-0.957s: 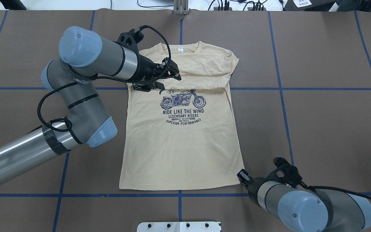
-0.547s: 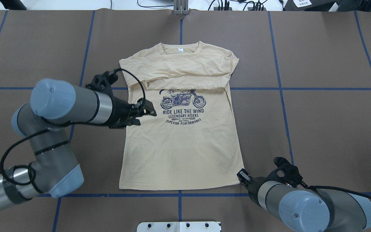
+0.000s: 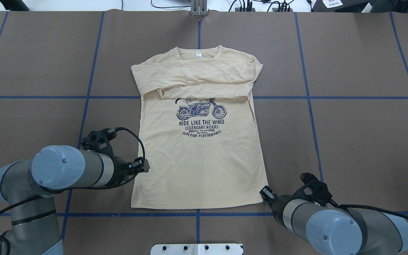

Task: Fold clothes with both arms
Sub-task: 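Grasp both hem corners nearest the robot with the left and right grippers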

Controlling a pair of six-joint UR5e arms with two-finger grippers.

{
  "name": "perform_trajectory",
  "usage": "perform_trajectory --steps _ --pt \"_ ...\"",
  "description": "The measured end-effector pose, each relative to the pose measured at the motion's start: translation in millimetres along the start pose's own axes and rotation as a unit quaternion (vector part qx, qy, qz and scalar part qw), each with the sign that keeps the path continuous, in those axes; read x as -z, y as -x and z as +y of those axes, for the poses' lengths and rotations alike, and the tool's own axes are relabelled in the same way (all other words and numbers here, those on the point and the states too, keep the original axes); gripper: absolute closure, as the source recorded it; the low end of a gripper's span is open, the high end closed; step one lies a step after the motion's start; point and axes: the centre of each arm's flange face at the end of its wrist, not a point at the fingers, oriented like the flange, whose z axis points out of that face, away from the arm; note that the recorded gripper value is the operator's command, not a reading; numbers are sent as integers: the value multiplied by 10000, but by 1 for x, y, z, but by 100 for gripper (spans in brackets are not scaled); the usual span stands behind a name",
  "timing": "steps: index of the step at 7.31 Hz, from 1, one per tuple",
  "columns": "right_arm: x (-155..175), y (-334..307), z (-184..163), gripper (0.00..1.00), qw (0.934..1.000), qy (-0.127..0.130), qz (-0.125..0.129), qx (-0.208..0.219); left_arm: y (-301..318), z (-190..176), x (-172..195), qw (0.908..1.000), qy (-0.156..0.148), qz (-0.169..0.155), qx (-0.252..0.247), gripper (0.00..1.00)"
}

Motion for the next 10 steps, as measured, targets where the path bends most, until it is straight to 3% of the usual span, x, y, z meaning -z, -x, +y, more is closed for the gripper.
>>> perform_trajectory --steps 5,7,10 --pt "0 -1 -1 100 10000 -4 5 2 16 60 -17 9982 369 -226 407 37" --pt "-1 -2 -2 100 10000 -17 19 5 20 69 -21 9977 413 -280 466 47" --pt "-1 -3 -3 100 10000 -30 31 7 20 70 -21 9976 409 -282 484 49"
